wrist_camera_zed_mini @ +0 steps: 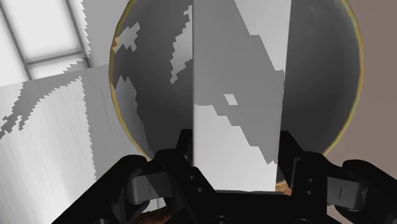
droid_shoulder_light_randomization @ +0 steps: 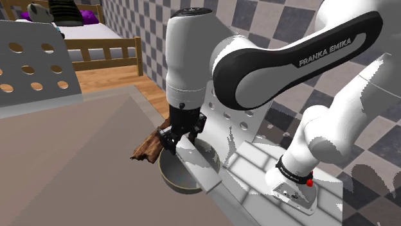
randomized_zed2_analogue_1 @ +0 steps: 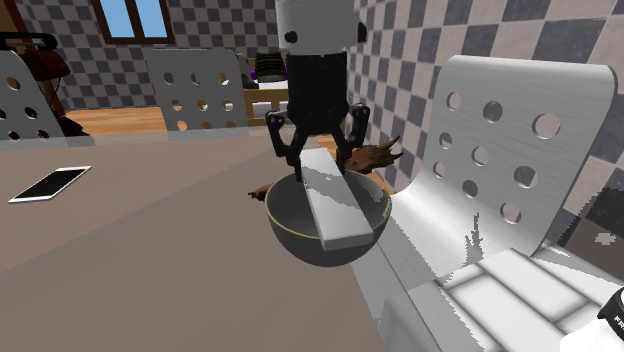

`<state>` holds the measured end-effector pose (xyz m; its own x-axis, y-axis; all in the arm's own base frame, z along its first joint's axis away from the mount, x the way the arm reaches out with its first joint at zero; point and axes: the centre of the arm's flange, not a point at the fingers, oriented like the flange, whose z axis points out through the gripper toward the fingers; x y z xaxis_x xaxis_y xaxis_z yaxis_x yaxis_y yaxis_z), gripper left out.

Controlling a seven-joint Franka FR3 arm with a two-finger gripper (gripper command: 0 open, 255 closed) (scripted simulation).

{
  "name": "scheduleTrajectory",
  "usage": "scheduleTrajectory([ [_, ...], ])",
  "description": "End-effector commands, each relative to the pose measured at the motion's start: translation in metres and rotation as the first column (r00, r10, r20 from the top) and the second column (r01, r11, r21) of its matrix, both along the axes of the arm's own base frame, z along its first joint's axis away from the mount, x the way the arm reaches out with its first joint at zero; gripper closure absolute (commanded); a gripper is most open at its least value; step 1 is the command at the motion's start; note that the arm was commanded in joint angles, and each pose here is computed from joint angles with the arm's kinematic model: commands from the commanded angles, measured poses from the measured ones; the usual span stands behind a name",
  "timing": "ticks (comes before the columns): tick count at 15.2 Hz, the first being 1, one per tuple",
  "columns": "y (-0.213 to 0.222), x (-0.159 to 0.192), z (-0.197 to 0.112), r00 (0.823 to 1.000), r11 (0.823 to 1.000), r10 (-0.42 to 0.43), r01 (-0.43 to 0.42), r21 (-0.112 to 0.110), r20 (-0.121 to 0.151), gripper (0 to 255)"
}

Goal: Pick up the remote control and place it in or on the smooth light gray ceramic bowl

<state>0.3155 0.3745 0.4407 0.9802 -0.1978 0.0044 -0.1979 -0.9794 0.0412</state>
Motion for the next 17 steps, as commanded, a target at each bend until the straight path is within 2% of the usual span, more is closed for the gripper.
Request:
scheduleTrajectory([
  [1,-0.001,0.0,-0.013,1.0,1.0,0.0,0.0,0.0,0.0,255],
  [9,-0.001,0.0,-0.013,1.0,1.0,0.0,0.0,0.0,0.0,255],
  [10,-0.001,0.0,-0.013,1.0,1.0,0.0,0.0,0.0,0.0,0],
  [15,-0.001,0.0,-0.013,1.0,1.0,0.0,0.0,0.0,0.0,0],
  [17,0.0,0.001,0.013,1.0,1.0,0.0,0.0,0.0,0.0,0],
])
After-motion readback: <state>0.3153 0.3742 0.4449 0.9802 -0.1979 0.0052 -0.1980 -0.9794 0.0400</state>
